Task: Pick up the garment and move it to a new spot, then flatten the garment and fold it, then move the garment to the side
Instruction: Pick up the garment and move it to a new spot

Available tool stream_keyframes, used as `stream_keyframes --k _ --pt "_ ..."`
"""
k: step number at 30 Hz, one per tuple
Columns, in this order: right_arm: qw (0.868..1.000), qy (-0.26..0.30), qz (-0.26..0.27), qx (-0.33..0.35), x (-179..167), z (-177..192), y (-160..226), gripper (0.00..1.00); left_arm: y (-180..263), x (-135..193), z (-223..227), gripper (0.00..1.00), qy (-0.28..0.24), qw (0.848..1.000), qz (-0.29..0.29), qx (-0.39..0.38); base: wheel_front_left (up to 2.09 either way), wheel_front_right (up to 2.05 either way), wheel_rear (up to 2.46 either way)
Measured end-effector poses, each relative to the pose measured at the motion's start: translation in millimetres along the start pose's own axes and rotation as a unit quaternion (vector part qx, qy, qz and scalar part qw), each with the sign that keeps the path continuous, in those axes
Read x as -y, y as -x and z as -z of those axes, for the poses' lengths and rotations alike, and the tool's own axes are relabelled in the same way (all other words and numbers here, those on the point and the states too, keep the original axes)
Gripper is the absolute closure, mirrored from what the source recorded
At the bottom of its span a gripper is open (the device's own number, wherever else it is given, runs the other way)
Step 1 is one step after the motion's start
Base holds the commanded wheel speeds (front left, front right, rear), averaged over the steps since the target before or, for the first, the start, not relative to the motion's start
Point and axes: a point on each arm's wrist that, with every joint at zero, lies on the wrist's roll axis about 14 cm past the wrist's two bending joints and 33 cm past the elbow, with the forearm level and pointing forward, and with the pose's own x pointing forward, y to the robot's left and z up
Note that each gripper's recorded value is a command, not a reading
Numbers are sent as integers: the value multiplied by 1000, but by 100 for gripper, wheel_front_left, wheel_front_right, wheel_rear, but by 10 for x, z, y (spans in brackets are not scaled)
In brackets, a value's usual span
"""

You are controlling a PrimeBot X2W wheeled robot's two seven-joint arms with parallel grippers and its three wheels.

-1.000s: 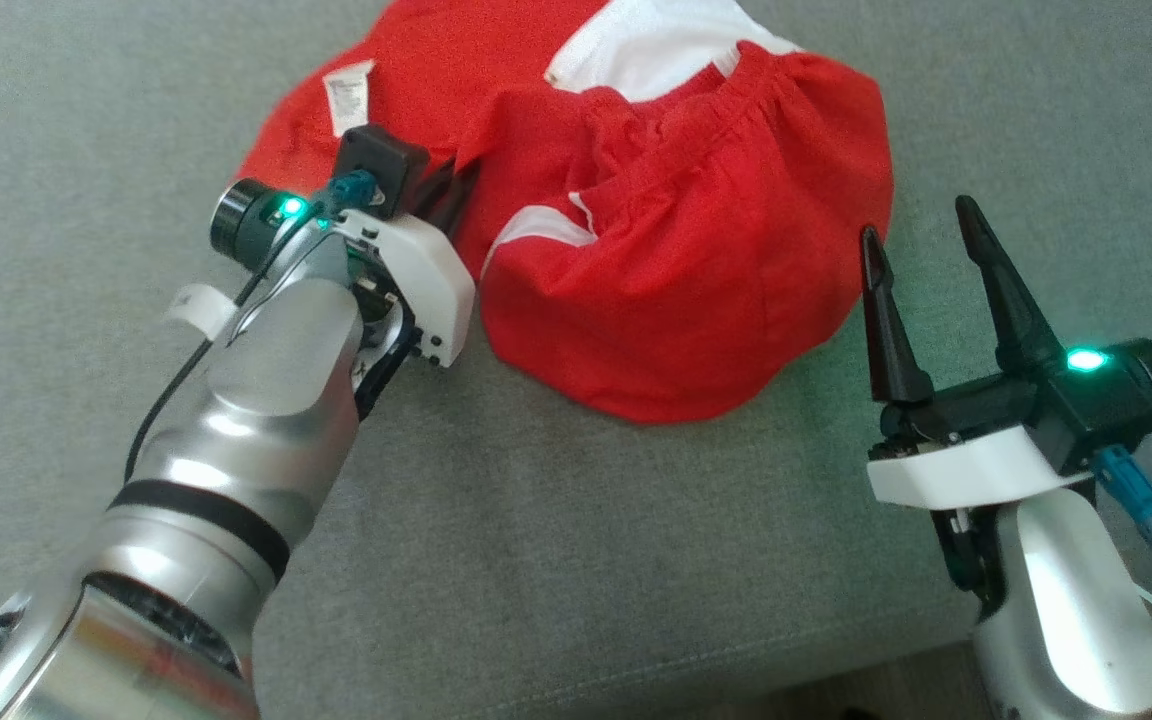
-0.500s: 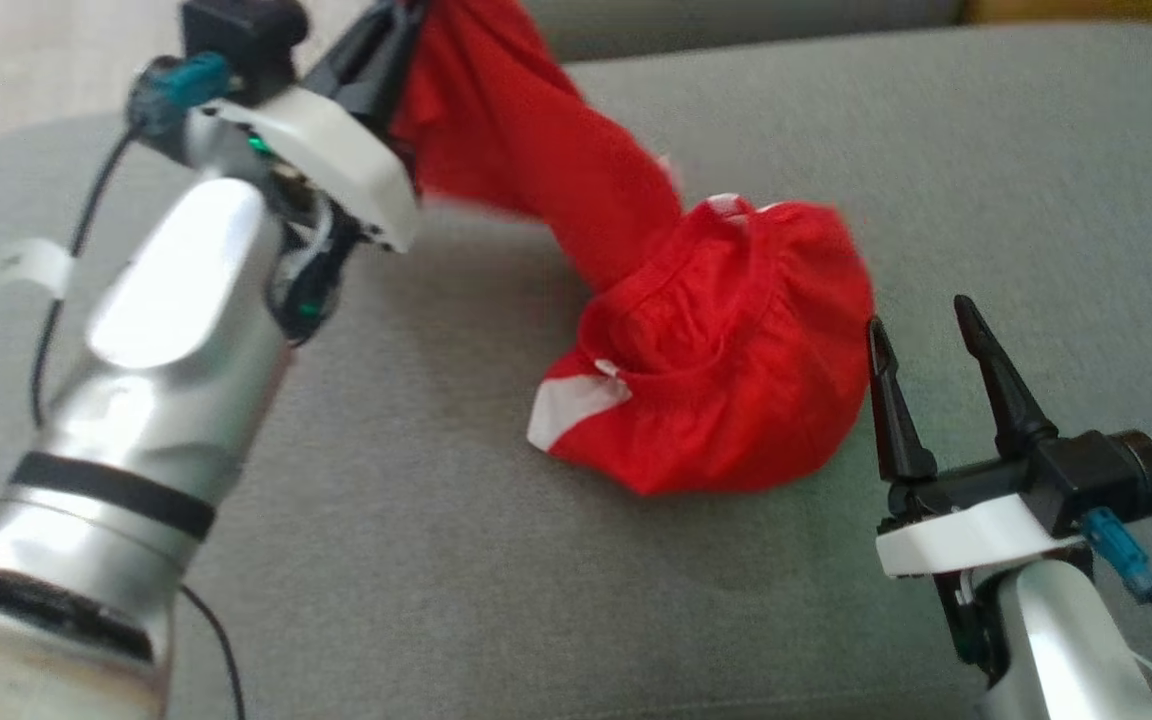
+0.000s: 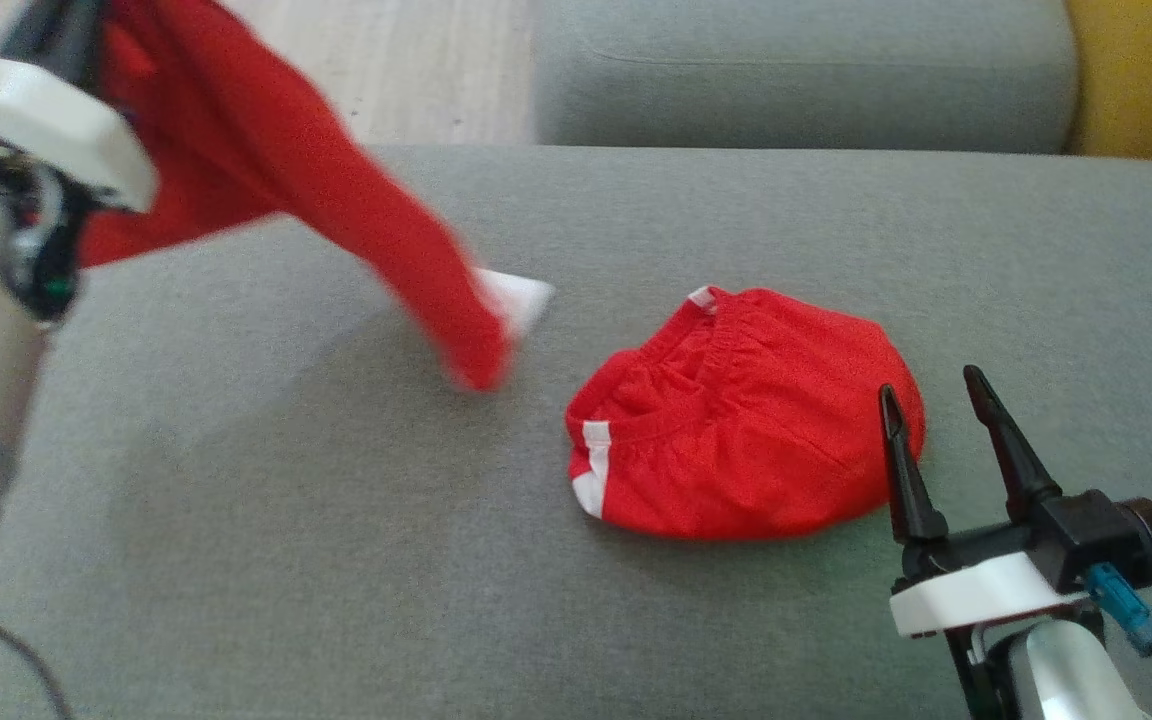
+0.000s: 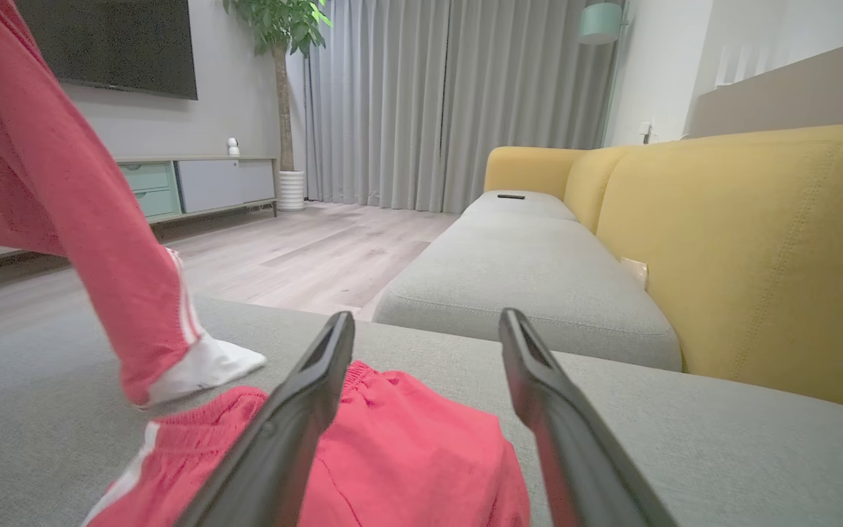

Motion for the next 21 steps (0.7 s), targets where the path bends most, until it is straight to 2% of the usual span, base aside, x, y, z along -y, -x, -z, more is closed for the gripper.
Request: stream_keyframes --k 3,7,10,13,19,20,21 --pt "1000 -1 -13 2 -81 -10 -48 0 152 -437 -100 100 -45 998 -49 4 0 0 0" --pt "1000 -1 -27 -1 -165 19 -98 0 306 -757 -104 100 -64 994 -85 0 0 0 0" --pt "999 -5 -37 -7 -232 68 -123 0 413 -750 182 100 -65 994 -83 -33 0 0 0" --pt "999 -8 -42 -15 -261 132 -139 0 603 -686 672 100 -51 991 -79 -92 0 0 0" --pt "998 -10 -45 -35 -267 288 -177 0 996 -574 1554 100 8 974 -101 -202 0 0 0" --pt "998 -9 -44 -37 -258 305 -174 0 1044 -547 1663 52 25 970 -109 -215 0 0 0" --pt "998 -9 -43 -38 -248 309 -170 0 1085 -500 1752 0 39 967 -112 -226 0 0 0"
